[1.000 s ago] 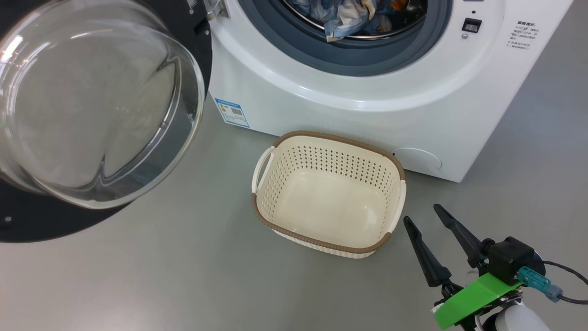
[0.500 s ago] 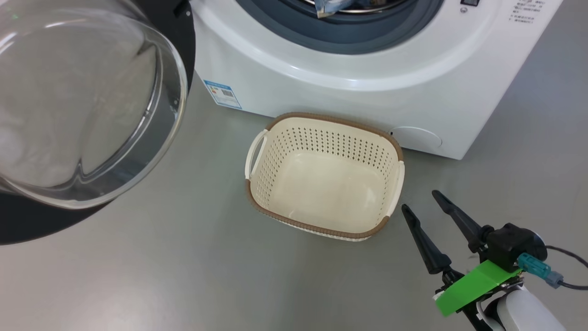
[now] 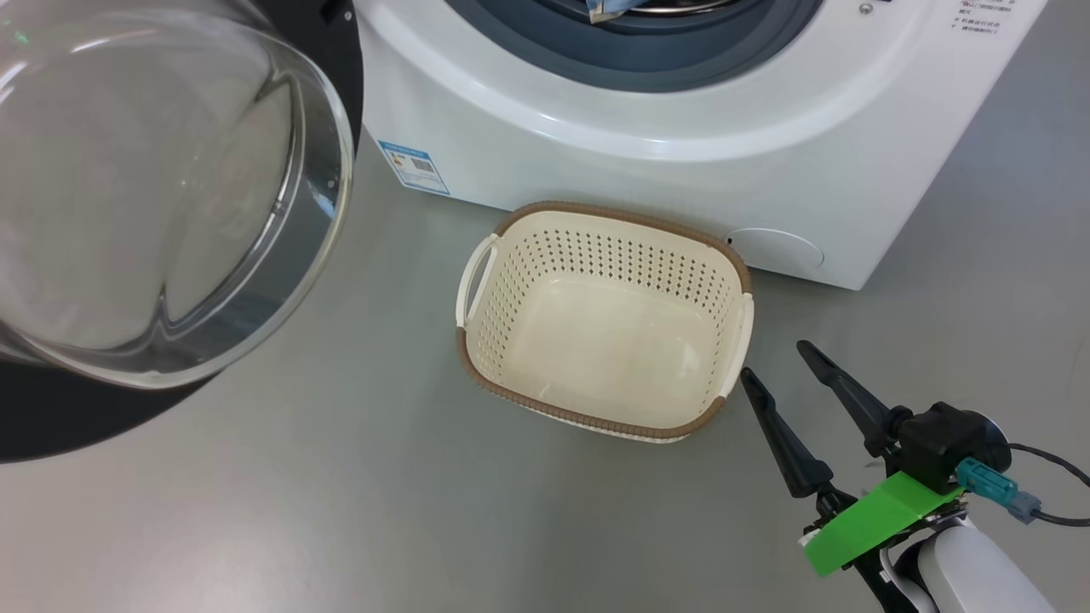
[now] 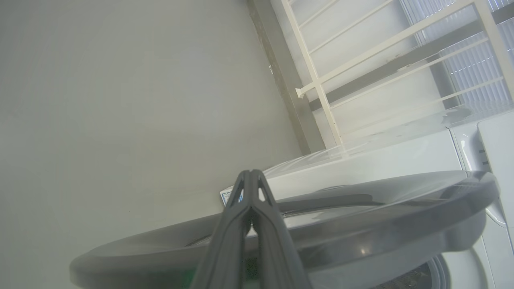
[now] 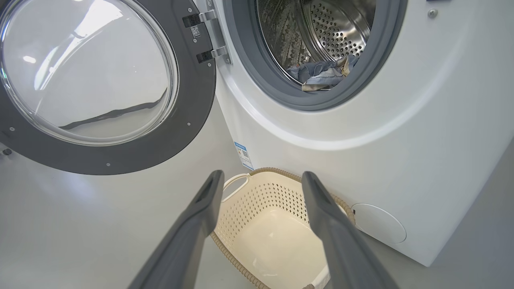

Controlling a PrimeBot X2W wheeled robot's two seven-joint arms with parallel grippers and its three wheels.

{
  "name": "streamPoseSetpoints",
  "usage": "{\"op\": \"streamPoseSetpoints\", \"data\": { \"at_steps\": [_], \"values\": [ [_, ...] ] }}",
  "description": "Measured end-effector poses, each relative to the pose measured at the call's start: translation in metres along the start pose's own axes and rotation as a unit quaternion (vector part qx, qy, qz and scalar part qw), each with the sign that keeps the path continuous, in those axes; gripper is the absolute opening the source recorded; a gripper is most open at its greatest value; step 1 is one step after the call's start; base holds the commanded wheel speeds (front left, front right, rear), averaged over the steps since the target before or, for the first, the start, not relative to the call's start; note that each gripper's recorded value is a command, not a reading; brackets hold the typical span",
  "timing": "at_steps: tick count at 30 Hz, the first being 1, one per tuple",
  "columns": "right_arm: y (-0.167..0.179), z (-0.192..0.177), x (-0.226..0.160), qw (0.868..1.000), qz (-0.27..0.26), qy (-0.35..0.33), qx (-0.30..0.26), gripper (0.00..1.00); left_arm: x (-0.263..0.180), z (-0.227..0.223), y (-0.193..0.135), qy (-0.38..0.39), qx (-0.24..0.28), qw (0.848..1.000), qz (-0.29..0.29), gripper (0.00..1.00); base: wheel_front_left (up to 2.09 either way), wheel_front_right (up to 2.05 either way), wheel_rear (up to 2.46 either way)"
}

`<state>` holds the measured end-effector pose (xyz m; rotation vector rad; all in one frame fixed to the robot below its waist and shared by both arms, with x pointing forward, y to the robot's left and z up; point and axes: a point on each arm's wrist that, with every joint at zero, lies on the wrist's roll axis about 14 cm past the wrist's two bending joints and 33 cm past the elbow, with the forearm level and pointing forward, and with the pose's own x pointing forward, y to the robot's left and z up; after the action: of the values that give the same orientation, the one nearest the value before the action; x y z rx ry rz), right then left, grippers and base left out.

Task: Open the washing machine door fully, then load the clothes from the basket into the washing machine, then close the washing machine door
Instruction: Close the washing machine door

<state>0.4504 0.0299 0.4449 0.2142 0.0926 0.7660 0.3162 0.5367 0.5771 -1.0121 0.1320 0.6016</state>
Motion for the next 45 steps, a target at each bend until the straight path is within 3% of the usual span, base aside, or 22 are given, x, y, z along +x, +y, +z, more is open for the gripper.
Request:
{"op": "streamPoseSetpoints", "data": {
  "at_steps": [12, 22, 33, 45],
  "values": [
    [0.008, 0.021, -0.001, 1.000, -0.003, -0.021, -0.010, 1.00, -0.016, -0.027, -0.019, 0.091, 0.063, 0.993, -0.041, 0.00, 0.00, 0.00, 0.00],
    [0.019, 0.030, -0.012, 1.000, -0.009, -0.028, -0.008, 1.00, -0.044, -0.060, -0.043, 0.170, 0.087, 0.975, -0.115, 0.00, 0.00, 0.00, 0.00],
    [0.022, 0.041, -0.023, 0.999, -0.019, -0.039, -0.014, 1.00, -0.076, -0.099, -0.084, 0.239, 0.119, 0.939, -0.216, 0.00, 0.00, 0.00, 0.00],
    [0.019, 0.050, -0.043, 0.998, -0.045, -0.049, -0.015, 1.00, -0.102, -0.166, -0.120, 0.330, 0.170, 0.880, -0.297, 0.00, 0.00, 0.00, 0.00]
  ]
}}
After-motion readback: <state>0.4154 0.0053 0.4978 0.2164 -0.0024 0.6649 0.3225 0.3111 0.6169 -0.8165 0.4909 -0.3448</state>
